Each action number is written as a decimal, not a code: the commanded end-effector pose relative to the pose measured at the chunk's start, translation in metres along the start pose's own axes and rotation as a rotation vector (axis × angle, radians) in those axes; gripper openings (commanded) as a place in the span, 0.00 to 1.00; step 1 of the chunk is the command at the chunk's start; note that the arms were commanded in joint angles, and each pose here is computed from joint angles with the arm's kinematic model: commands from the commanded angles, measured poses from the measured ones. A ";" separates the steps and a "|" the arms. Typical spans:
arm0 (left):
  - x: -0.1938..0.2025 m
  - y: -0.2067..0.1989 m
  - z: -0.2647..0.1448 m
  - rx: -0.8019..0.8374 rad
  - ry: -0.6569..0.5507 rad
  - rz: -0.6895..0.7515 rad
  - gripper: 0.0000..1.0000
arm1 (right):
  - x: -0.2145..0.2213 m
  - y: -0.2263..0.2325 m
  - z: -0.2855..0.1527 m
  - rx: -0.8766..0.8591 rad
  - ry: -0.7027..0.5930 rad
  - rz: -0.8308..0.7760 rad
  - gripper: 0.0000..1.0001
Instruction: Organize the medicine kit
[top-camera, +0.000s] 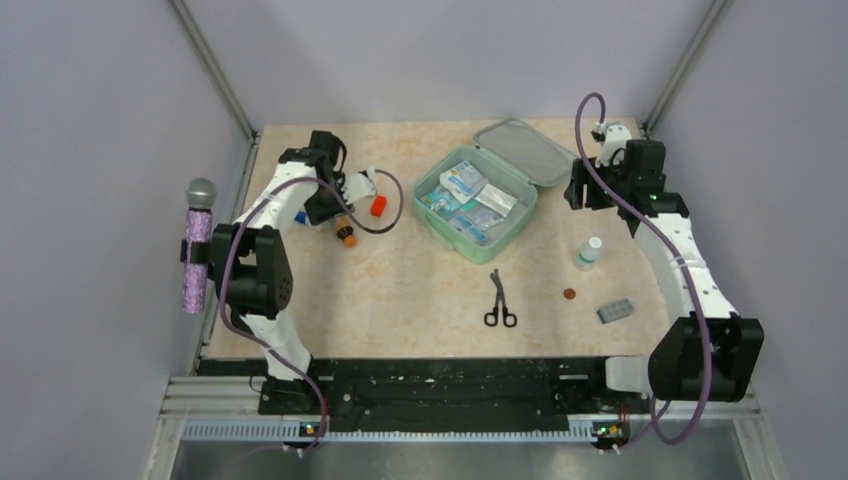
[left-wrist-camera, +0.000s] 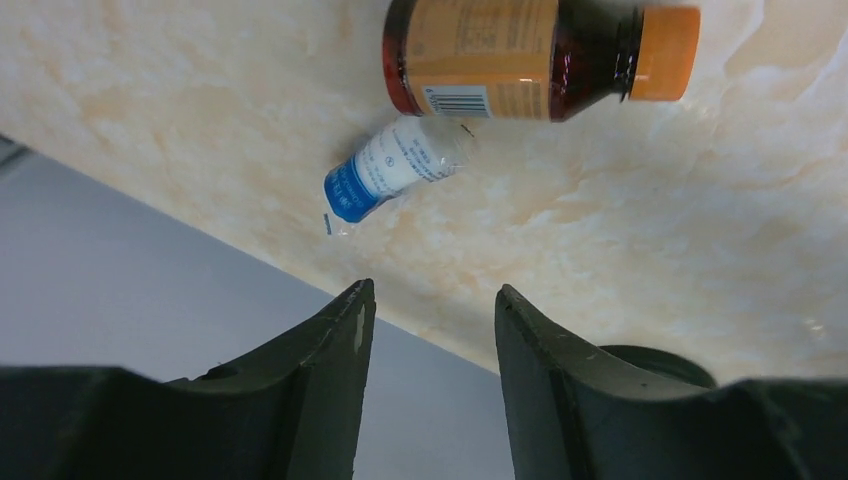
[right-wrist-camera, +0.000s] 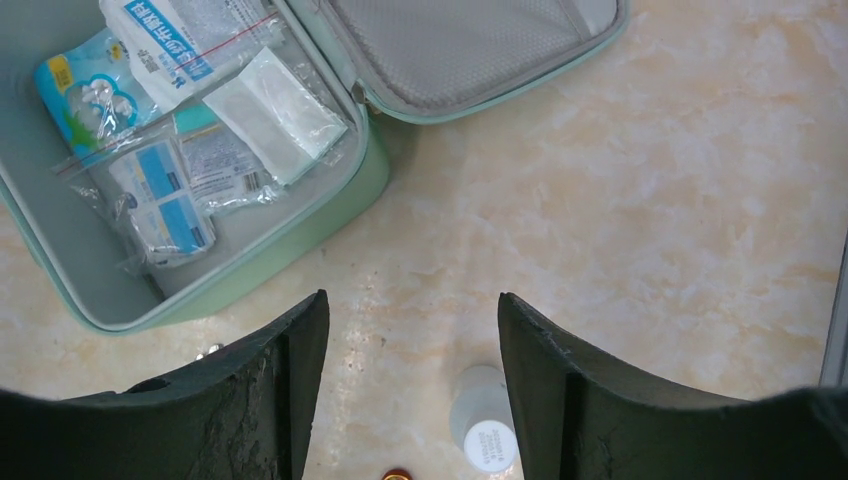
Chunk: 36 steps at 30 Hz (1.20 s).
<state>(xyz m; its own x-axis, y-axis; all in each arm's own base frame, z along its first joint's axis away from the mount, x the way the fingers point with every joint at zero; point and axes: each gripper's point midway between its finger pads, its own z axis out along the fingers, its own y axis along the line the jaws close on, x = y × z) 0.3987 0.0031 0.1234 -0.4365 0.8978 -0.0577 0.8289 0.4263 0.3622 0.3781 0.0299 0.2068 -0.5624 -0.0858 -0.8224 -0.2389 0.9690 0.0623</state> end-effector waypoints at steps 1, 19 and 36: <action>0.010 0.008 0.012 0.108 -0.025 0.274 0.54 | -0.021 0.003 -0.008 -0.009 -0.076 0.003 0.62; 0.008 0.022 0.089 0.135 -0.047 0.510 0.46 | -0.017 0.007 -0.007 -0.028 -0.065 0.013 0.61; 0.025 -0.004 0.051 0.244 -0.071 0.415 0.09 | -0.017 0.006 -0.005 -0.029 -0.058 0.013 0.60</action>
<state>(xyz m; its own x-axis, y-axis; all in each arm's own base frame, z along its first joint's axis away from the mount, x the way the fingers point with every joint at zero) 0.4316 0.0352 0.0464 -0.0079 0.9989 0.0471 0.9798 -0.0017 0.2000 0.3776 0.0358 0.2085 -0.5620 -0.0629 -0.8247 -0.2497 0.9635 0.0967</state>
